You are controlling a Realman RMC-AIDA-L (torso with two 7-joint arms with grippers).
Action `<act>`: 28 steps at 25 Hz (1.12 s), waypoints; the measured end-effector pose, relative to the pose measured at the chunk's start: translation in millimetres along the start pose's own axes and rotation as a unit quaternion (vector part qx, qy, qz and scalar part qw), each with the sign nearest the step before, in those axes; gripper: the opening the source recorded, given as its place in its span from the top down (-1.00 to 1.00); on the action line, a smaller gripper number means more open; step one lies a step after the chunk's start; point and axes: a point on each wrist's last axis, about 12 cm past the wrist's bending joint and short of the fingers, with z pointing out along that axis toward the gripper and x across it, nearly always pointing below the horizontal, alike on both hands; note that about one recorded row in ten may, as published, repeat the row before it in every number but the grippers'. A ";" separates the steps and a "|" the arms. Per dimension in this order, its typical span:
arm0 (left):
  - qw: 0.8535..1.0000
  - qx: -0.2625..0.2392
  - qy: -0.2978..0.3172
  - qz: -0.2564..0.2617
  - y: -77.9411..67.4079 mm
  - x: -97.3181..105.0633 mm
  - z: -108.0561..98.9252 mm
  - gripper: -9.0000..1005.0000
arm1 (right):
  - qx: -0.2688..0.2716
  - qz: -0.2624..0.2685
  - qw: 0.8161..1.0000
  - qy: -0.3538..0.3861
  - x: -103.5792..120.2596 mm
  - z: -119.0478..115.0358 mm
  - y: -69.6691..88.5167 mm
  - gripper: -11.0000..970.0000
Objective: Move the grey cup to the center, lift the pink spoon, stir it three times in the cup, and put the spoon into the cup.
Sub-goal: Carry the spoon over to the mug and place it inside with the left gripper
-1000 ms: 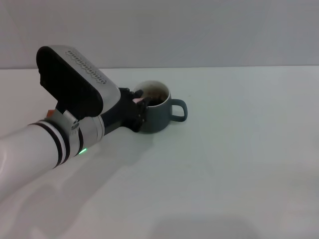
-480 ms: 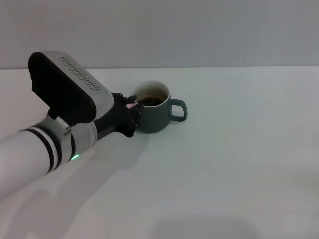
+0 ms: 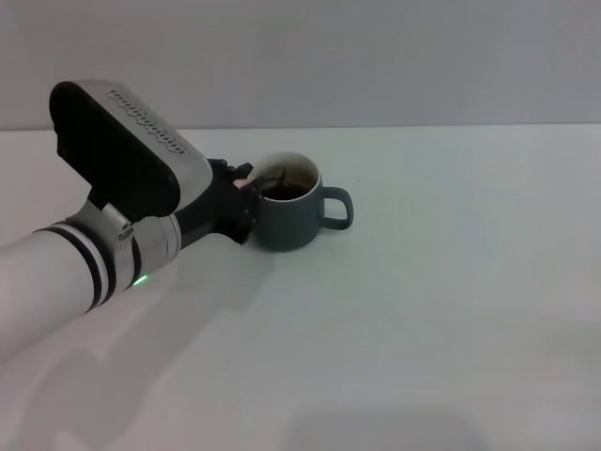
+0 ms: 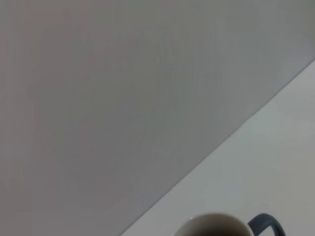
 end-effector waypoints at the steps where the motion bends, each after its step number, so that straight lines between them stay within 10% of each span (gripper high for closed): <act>1: 1.000 0.000 0.000 0.000 0.0 0.0 0.0 0.55 | 0.000 0.000 1.000 0.000 0.0 0.0 0.0 0.98; 16: 0.999 0.043 0.009 0.017 -12.2 -12.2 17.7 0.50 | 0.002 -0.001 1.000 0.000 0.0 0.5 -1.3 0.98; 28: 1.000 0.016 0.020 -0.016 10.3 2.1 7.4 0.46 | 0.000 0.000 1.000 0.000 -0.2 2.6 0.3 0.98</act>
